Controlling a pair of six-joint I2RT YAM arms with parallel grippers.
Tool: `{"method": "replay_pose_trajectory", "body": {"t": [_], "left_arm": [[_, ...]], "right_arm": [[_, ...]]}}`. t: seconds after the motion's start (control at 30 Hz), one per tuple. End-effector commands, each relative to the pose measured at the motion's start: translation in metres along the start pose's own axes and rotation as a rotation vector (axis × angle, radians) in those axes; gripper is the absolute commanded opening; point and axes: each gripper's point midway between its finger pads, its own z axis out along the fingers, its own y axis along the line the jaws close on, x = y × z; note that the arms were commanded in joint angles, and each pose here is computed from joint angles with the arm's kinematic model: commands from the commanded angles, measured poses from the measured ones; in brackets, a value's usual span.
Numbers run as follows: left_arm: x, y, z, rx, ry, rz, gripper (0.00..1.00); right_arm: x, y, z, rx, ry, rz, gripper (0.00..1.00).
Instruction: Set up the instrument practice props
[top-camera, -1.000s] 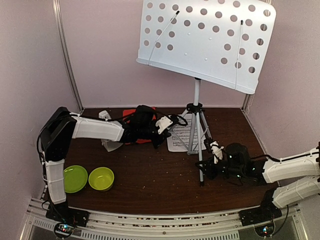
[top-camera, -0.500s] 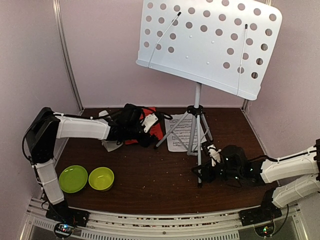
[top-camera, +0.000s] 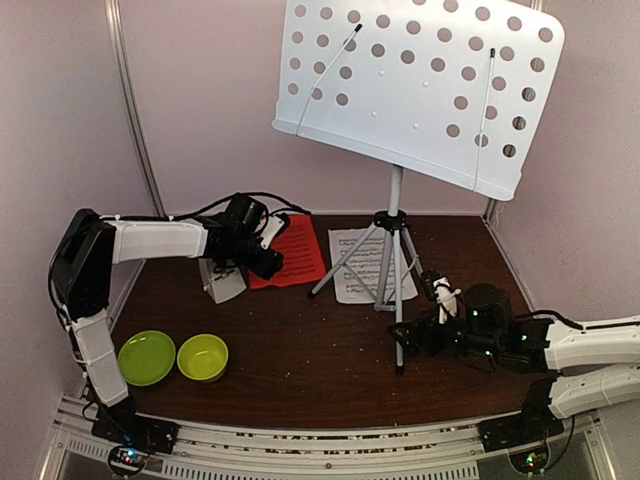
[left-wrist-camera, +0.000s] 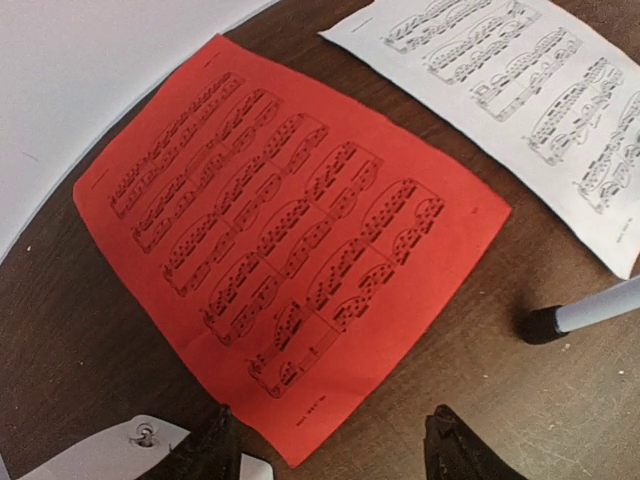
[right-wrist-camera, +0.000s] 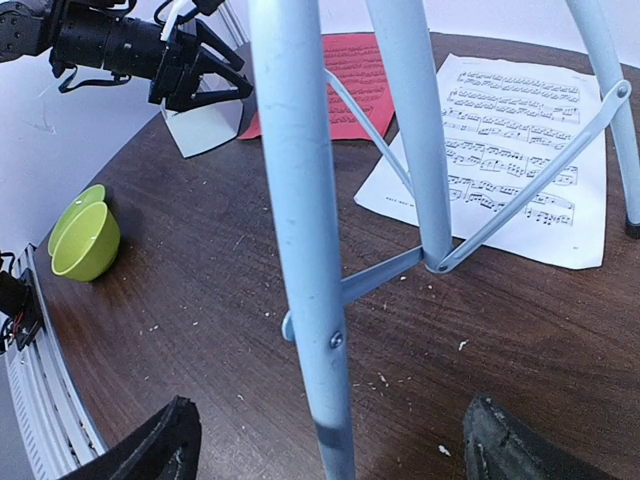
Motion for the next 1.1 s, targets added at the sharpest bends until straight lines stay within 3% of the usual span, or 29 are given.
{"method": "replay_pose_trajectory", "body": {"t": [0.0,0.27,0.67,0.83,1.07], "left_arm": [[0.016,0.023,0.008,-0.07,0.118,-0.009,0.65],[0.05,0.047,0.018,-0.121,0.292,0.033,0.62],[0.097,0.069,0.018,-0.165,0.43,0.049,0.62],[0.103,0.075,0.008,-0.164,0.398,0.025,0.61],[0.065,0.06,-0.01,-0.146,0.213,0.146,0.62]], "right_arm": [[-0.012,-0.002,-0.007,0.035,-0.029,-0.01,0.92],[-0.015,-0.004,-0.007,0.048,-0.035,-0.003,0.96],[-0.017,-0.003,-0.004,0.053,-0.031,0.0,0.98],[-0.015,-0.004,-0.005,0.056,-0.029,-0.002,0.98],[-0.015,-0.005,-0.005,0.059,-0.031,-0.002,0.99]]}}
